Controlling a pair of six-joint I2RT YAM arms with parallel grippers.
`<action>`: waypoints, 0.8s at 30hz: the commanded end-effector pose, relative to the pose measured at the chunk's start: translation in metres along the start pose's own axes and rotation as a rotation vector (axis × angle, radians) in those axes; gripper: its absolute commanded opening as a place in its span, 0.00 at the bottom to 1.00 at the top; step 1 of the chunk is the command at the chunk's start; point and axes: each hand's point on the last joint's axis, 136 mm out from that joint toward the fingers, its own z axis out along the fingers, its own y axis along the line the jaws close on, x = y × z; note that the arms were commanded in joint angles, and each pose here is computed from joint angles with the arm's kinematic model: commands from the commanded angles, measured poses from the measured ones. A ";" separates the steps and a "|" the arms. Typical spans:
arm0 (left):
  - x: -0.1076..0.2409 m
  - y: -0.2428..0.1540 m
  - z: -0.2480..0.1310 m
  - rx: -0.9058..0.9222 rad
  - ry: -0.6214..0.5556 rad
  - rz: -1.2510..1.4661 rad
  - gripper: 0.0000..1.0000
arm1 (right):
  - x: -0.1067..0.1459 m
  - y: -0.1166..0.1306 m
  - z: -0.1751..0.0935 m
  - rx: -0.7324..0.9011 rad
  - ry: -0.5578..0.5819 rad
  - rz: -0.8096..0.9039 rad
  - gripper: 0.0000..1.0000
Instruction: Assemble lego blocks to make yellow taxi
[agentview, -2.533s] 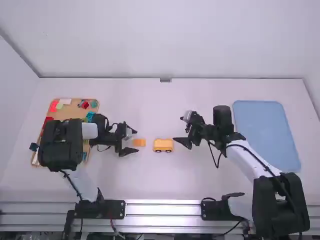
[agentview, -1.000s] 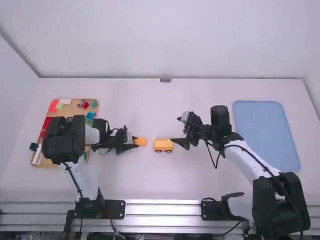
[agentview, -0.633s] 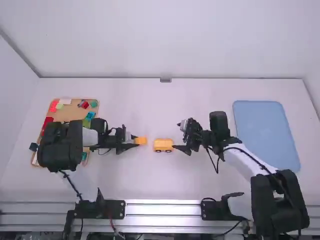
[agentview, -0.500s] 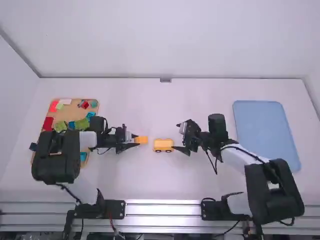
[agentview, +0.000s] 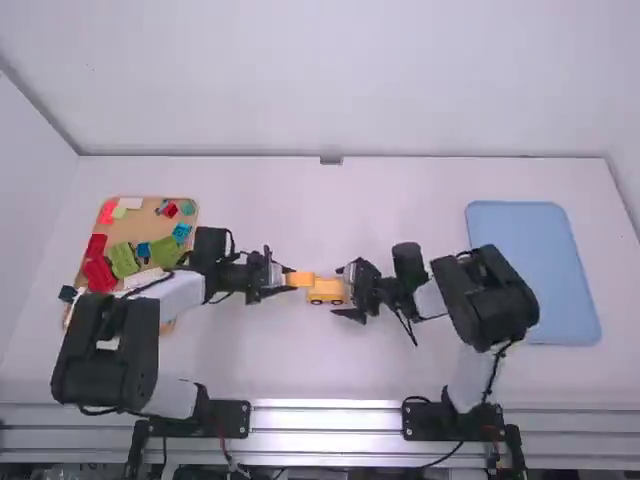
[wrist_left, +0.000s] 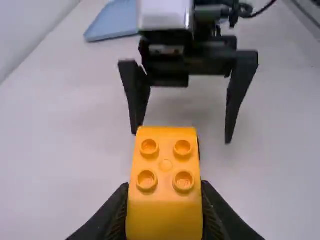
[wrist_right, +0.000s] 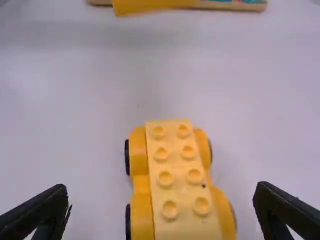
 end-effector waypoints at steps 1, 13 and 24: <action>0.000 -0.006 0.007 0.029 -0.023 -0.077 0.18 | 0.001 -0.010 0.008 -0.017 -0.014 0.002 0.99; 0.010 -0.006 0.033 0.063 -0.044 -0.157 0.18 | 0.009 -0.008 0.025 -0.117 -0.034 -0.009 0.91; 0.018 -0.005 0.042 0.083 -0.077 -0.195 0.21 | 0.020 -0.003 0.024 -0.112 0.011 0.004 0.71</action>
